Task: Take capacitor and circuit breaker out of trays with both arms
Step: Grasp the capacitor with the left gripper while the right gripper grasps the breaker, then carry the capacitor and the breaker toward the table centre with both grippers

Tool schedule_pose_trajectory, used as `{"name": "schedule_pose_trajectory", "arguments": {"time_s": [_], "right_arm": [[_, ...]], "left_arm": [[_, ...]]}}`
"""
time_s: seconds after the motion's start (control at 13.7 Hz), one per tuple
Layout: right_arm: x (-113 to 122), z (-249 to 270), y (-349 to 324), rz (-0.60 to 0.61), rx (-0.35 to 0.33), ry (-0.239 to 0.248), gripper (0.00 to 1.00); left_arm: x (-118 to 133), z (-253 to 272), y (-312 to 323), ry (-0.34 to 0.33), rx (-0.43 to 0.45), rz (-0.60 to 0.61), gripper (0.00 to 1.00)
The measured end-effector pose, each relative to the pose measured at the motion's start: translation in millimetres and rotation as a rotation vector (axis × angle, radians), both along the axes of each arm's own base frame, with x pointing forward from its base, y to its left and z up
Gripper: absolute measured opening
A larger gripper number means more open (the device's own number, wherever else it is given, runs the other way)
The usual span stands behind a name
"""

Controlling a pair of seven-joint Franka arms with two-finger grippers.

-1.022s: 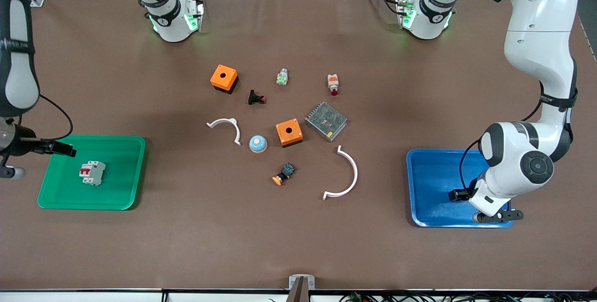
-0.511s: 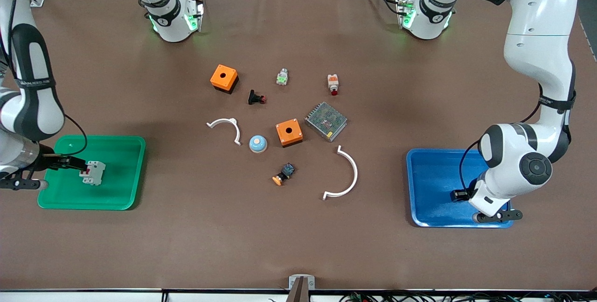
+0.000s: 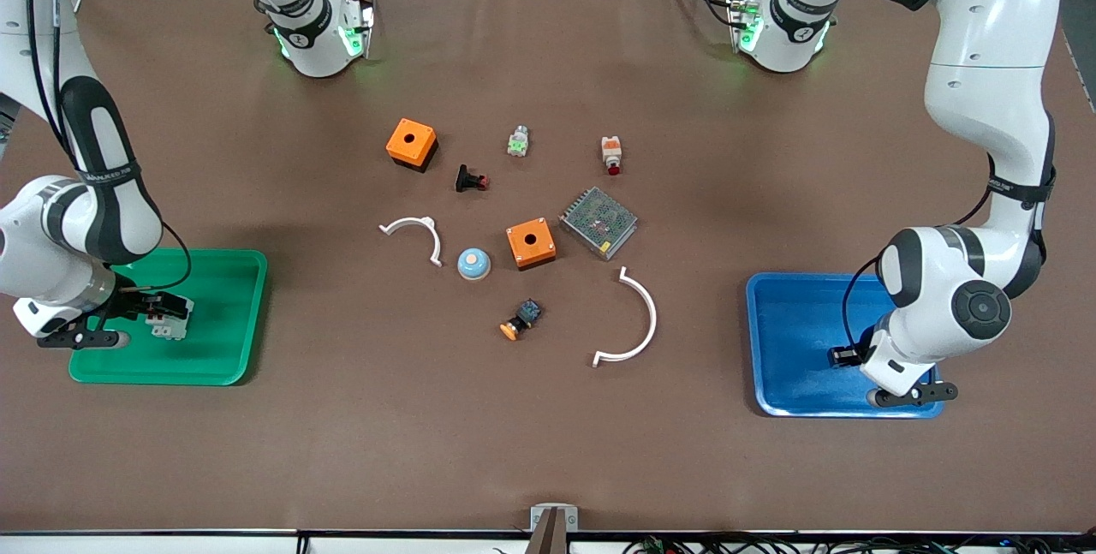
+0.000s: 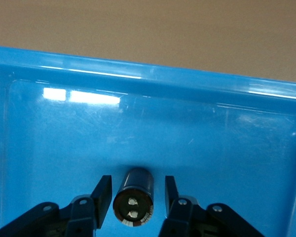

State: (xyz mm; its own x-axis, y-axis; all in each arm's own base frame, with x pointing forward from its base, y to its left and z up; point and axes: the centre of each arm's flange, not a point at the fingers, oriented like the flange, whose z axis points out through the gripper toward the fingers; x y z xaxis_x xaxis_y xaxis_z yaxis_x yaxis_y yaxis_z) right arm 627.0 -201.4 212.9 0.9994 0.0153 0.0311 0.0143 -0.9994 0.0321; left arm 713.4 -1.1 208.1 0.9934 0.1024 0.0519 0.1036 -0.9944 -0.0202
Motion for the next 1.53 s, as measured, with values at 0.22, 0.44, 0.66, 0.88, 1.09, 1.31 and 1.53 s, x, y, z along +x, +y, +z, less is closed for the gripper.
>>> {"name": "schedule_pose_trajectory", "arguments": {"time_s": [0.22, 0.44, 0.66, 0.88, 1.09, 1.31, 1.53], "right_arm": [[1.5, -13.1, 1.6, -0.003, 0.002, -0.016, 1.00], [1.2, -25.9, 4.0, 0.006, 0.005, -0.016, 0.85], [1.3, -25.8, 2.5, 0.033, 0.004, -0.014, 0.48], [6.2, -17.2, 2.3, 0.040, 0.022, 0.030, 0.41], [25.2, 22.1, 10.3, 0.052, 0.052, 0.083, 0.41], [39.6, 76.9, 66.5, 0.031, 0.071, 0.122, 0.41], [42.9, 102.5, 164.9, 0.022, 0.116, 0.133, 0.41]], "left_arm": [[-1.9, -2.8, 0.0, 0.007, 0.000, 0.000, 0.50], [-3.4, -4.9, -0.1, 0.011, 0.000, 0.000, 0.44], [-3.7, -5.3, -0.3, 0.012, 0.000, 0.000, 0.35], [-2.2, 0.6, -3.3, 0.009, 0.000, -0.004, 0.35], [0.1, 43.2, -16.5, 0.016, -0.004, -0.008, 0.35], [-10.6, 97.4, -66.1, 0.044, -0.004, 0.012, 0.35], [-29.7, 118.6, -144.1, 0.069, 0.002, 0.070, 0.35]]}}
